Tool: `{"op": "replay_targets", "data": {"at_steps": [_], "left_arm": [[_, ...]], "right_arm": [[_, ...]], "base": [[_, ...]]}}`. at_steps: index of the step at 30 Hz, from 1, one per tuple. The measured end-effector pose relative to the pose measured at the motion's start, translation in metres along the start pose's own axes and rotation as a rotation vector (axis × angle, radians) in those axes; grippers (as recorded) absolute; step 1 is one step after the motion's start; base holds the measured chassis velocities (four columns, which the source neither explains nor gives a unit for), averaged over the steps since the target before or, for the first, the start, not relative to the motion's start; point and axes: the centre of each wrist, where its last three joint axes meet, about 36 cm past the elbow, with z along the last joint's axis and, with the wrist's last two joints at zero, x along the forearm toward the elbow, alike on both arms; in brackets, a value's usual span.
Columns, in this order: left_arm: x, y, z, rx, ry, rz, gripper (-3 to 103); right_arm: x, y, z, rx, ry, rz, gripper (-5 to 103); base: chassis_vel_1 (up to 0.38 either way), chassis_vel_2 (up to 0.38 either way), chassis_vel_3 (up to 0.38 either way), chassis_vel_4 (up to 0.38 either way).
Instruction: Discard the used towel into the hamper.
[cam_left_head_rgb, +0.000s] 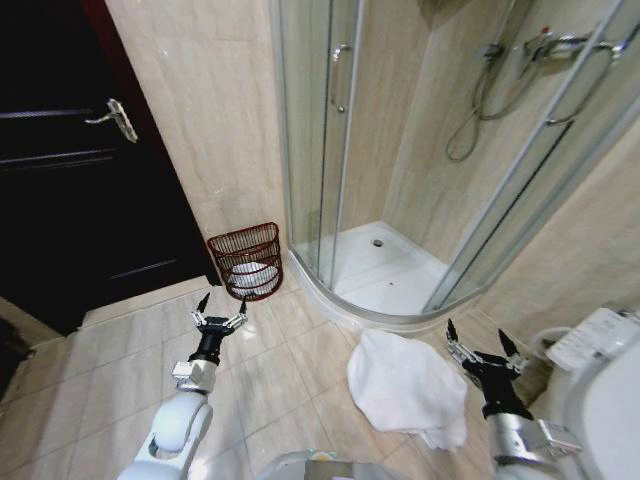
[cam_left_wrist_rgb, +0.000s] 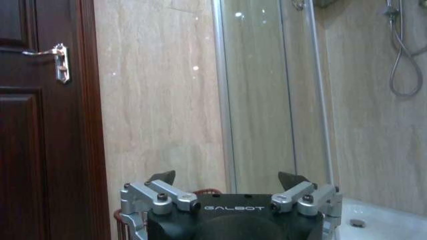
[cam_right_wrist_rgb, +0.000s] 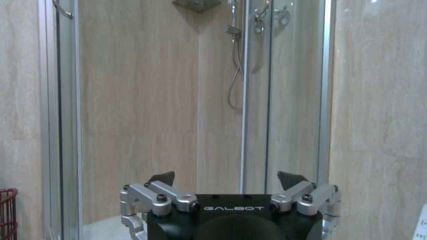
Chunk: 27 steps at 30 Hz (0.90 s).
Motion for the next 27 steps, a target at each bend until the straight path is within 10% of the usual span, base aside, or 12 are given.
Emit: {"op": "replay_targets", "data": {"at_steps": [27], "left_arm": [[-0.003,-0.013,-0.007,0.047,-0.019,0.019,100]], "right_arm": [[0.001,0.002,-0.007,0.000,-0.016,0.010,100]], "base": [[-0.024,-0.015,-0.021,-0.020]]}}
